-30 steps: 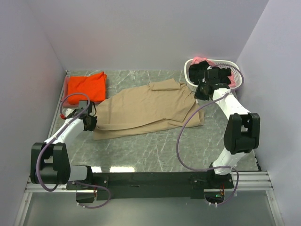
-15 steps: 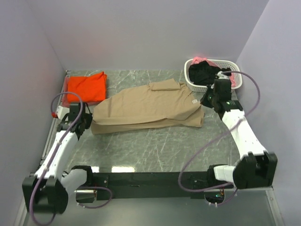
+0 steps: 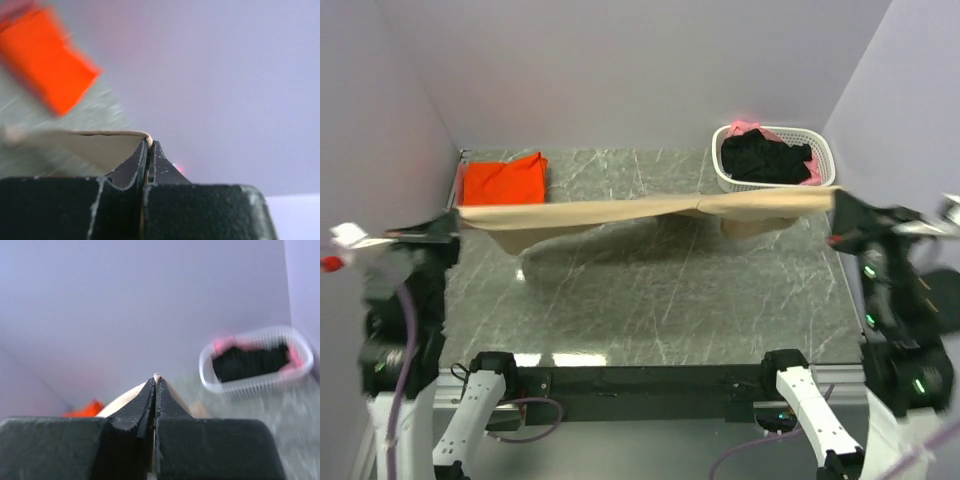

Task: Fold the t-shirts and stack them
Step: Fold the tshirt

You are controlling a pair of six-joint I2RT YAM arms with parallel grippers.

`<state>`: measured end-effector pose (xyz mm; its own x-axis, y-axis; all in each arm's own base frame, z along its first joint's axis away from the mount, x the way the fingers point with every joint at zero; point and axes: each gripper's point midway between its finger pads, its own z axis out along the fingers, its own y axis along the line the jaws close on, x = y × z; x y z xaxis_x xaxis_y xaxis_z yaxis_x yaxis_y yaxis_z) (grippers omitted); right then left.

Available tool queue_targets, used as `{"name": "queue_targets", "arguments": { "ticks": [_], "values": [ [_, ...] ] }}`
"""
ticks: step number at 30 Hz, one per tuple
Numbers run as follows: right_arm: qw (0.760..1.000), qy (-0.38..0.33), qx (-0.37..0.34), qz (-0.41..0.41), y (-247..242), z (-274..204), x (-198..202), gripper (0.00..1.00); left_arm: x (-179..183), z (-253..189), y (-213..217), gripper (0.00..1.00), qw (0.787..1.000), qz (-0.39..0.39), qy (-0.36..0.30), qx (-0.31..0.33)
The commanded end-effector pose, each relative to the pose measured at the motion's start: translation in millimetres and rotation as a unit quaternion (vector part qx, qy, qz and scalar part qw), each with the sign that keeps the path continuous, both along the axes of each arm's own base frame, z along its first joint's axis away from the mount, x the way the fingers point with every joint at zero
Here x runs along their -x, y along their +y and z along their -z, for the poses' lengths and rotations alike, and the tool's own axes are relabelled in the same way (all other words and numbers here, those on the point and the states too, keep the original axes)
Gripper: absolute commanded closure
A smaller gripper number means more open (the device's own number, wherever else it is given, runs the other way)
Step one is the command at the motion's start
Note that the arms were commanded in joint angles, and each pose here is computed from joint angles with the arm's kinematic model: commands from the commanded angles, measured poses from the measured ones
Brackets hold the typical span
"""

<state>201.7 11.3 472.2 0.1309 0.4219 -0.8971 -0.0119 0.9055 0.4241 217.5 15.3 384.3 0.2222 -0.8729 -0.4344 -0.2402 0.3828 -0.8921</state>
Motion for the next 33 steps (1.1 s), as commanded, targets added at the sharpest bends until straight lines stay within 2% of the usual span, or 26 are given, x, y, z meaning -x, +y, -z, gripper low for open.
{"name": "queue_targets", "arguments": {
  "ticks": [1,3,8,12,16,19,20,21,22,23,25,26,29,30,31,33],
  "values": [
    [0.991,-0.126,0.001,0.037,-19,-83,78,1.00,60,-106,8,0.99,0.989,-0.012,-0.140,-0.039],
    [0.981,-0.186,0.001,0.048,-25,-121,124,1.00,98,-156,8,0.99,0.977,-0.012,-0.209,-0.048],
    [0.952,-0.297,0.013,0.073,-38,-174,207,1.00,163,-231,12,0.99,0.950,-0.026,-0.301,-0.077],
    [0.945,-0.316,0.019,0.088,-43,-183,218,1.00,159,-253,8,0.99,0.947,-0.019,-0.306,-0.094],
    [0.955,-0.282,0.033,0.090,-42,-176,175,1.00,114,-244,6,1.00,0.957,-0.014,-0.270,-0.103],
    [0.963,-0.248,0.050,0.093,-39,-160,123,1.00,63,-215,5,0.99,0.969,-0.011,-0.223,-0.110],
    [0.965,-0.239,0.059,0.086,-35,-153,108,1.00,31,-188,6,0.99,0.977,-0.009,-0.181,-0.114],
    [0.970,-0.220,0.066,0.082,-32,-139,79,1.00,15,-173,6,0.99,0.980,-0.008,-0.163,-0.116],
    [0.973,-0.205,0.070,0.078,-29,-128,59,1.00,1,-170,4,0.99,0.978,-0.006,-0.168,-0.121],
    [0.977,-0.188,0.074,0.073,-26,-115,41,1.00,-34,-129,2,1.00,0.984,0.004,-0.118,-0.132],
    [0.986,-0.138,0.074,0.056,-18,-72,-9,1.00,-70,-97,-2,0.99,0.986,0.014,-0.096,-0.136],
    [0.989,-0.121,0.070,0.052,-15,-55,-25,1.00,-92,-50,-2,1.00,0.990,0.021,-0.050,-0.133],
    [0.997,-0.045,0.059,0.038,-7,32,-95,1.00,-138,30,-7,0.99,0.990,0.035,0.001,-0.133],
    [0.997,-0.030,0.057,0.037,-6,48,-107,1.00,-148,51,-9,0.99,0.990,0.045,0.013,-0.134],
    [0.998,0.007,0.057,0.037,-5,77,-128,1.00,-163,87,-10,0.99,0.987,0.053,0.053,-0.140],
    [0.997,0.037,0.058,0.035,-3,112,-154,1.00,-182,121,-11,1.00,0.986,0.054,0.067,-0.141]
  ]
}}
